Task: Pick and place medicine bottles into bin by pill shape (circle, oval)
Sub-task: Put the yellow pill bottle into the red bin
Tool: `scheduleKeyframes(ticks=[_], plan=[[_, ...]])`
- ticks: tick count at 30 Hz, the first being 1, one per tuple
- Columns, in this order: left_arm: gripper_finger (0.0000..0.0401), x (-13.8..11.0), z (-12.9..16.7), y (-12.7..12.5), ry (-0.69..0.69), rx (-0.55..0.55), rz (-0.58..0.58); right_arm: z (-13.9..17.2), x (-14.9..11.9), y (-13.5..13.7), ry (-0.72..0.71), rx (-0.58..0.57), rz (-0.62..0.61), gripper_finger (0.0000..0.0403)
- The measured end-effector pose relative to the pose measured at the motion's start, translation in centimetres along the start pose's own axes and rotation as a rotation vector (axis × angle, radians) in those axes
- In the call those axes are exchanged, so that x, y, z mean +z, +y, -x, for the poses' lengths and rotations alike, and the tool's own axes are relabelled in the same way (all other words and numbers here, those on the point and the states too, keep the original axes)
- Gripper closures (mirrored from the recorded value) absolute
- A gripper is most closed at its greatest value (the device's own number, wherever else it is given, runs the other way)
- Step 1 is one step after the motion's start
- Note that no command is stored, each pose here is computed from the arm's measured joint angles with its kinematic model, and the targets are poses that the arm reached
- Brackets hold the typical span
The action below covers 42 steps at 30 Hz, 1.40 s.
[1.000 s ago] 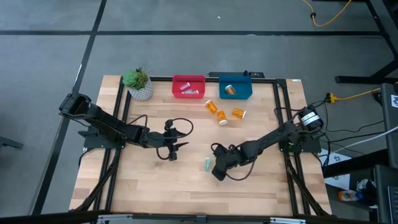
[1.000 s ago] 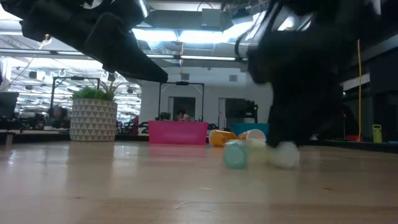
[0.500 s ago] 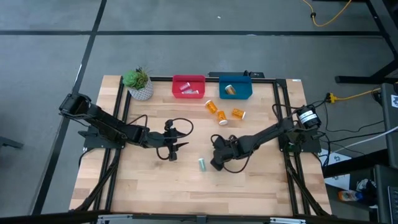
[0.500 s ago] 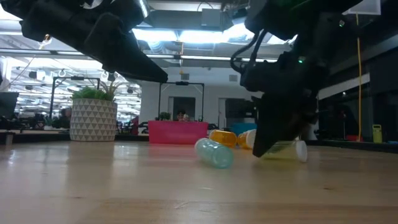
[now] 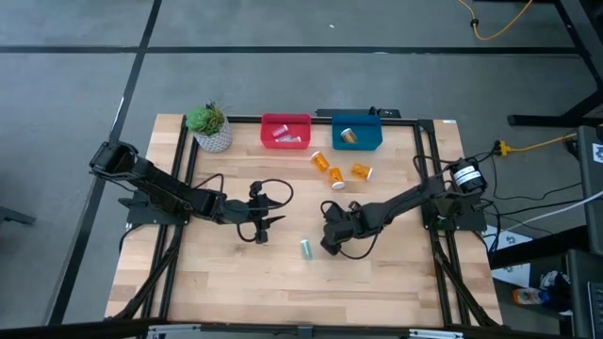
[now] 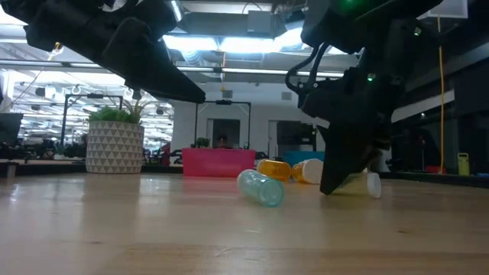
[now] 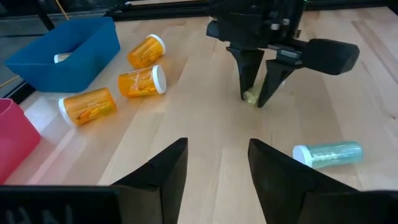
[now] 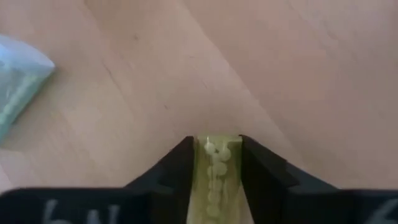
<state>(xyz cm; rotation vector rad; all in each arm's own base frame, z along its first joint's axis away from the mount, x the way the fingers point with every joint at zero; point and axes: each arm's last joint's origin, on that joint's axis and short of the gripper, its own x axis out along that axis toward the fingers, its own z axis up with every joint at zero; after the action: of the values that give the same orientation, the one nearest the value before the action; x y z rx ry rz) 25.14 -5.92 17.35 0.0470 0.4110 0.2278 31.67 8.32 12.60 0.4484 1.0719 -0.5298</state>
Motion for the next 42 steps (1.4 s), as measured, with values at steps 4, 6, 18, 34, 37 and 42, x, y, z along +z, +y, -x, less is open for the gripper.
scheduleKeyframes(ticks=[4, 6, 18, 34, 37, 42], plan=[[0.0238, -0.1, 0.0, 0.0, 0.005, 0.001, -0.001, 0.7, 1.9, -0.5, -0.066, -0.021, 0.014, 0.0308], [0.0238, -0.1, 0.0, 0.0, 0.005, 0.001, -0.001, 1.5, 3.7, -0.1, -0.133, -0.006, 0.04, 0.0308], [0.0238, -0.1, 0.0, 0.0, 0.006, 0.001, 0.001, 4.8, 17.7, -4.9, -0.521, -0.127, 0.177, 0.0299], [0.0238, 0.0, 0.0, 0.0, 0.004, 0.001, 0.001, -1.9, 26.2, -16.4, -0.705, 0.092, -0.063, 0.0281], [0.0238, 0.0, 0.0, 0.0, 0.004, 0.001, 0.001, -1.8, 26.8, -16.9, -0.713, 0.109, -0.065, 0.0253], [0.0238, 0.0, 0.0, 0.0, 0.0, 0.0, 0.02, -1.2, 27.5, -16.9, -0.717, 0.145, -0.098, 0.0205]])
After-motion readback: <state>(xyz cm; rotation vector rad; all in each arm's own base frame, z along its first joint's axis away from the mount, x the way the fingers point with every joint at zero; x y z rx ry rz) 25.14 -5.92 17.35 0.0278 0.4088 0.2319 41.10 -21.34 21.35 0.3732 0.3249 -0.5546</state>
